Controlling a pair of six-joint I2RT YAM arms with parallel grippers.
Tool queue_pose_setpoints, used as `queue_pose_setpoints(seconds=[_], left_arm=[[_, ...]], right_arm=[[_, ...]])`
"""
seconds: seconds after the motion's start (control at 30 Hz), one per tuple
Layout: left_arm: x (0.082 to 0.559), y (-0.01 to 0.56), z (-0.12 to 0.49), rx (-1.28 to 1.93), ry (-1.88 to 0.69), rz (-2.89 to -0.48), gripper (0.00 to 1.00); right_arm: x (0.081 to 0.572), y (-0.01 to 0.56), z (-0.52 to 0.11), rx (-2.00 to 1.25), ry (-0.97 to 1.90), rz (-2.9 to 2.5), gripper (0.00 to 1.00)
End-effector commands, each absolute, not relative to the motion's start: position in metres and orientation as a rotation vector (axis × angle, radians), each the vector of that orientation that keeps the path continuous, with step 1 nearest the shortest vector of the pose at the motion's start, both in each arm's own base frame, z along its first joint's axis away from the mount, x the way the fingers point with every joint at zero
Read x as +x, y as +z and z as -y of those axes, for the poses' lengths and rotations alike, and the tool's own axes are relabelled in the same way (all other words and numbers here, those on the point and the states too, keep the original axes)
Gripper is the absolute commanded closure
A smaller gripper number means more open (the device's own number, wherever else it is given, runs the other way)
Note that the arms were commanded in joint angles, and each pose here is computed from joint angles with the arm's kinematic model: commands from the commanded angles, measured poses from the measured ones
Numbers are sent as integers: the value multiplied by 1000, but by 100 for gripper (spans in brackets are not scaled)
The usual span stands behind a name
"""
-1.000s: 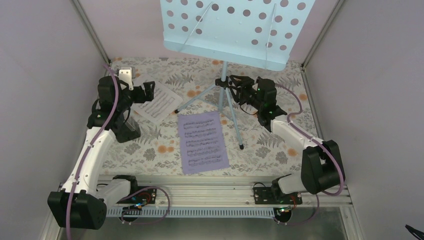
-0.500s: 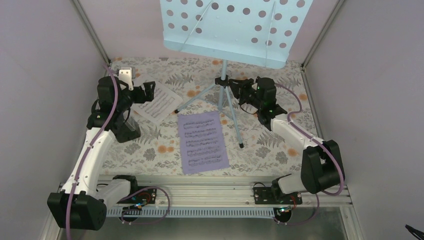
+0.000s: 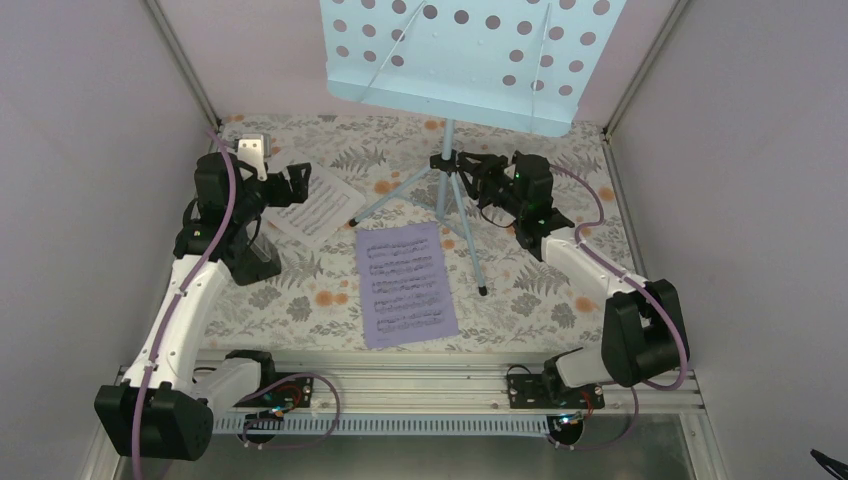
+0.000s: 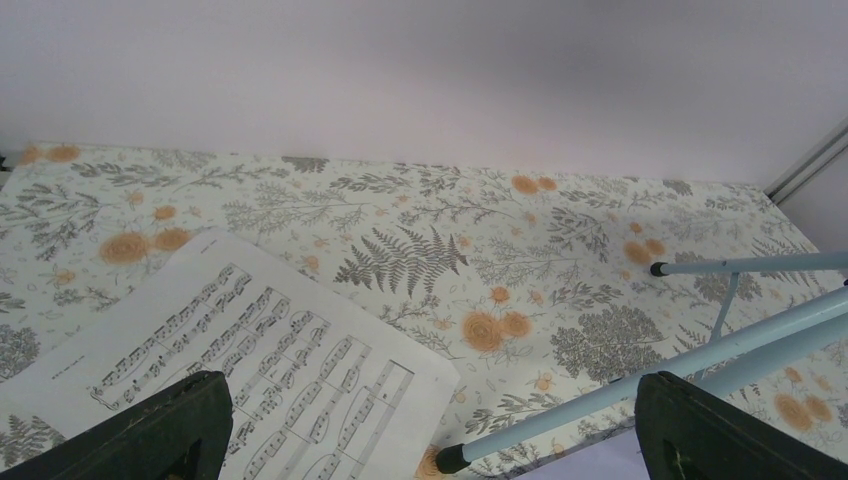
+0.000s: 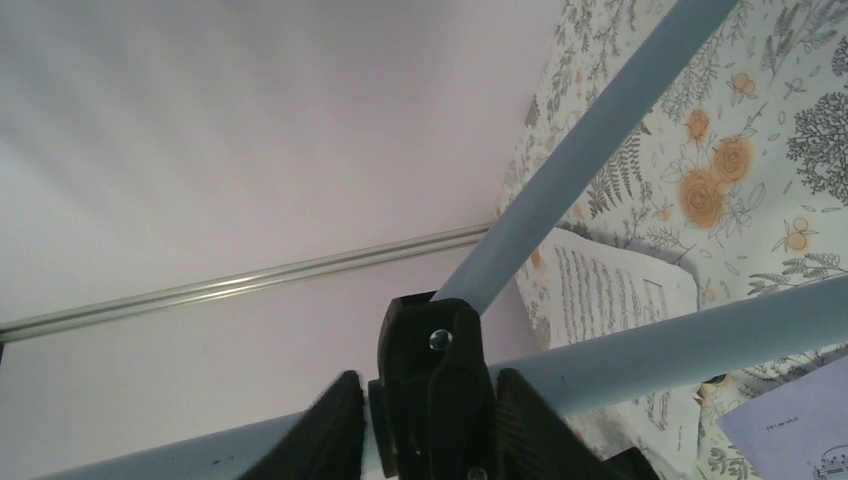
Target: Pack up the instrument practice props
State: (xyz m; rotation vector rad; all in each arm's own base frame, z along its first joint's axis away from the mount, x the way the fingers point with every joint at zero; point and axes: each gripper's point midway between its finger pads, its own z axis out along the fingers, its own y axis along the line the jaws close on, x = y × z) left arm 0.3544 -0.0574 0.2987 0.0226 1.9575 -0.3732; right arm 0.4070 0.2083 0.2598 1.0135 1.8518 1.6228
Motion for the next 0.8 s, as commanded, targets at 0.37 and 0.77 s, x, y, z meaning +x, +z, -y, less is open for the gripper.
queue_pose_setpoints(seconds=[0.37,0.77], left_arm=[[357,298,60,48,-378,-1947,0],[362,289,58,47,-360,-1970,0]], right_arm=[[399,259,-194,813,1543,-1763,96],[365,280,-164,231,1138,-1409,96]])
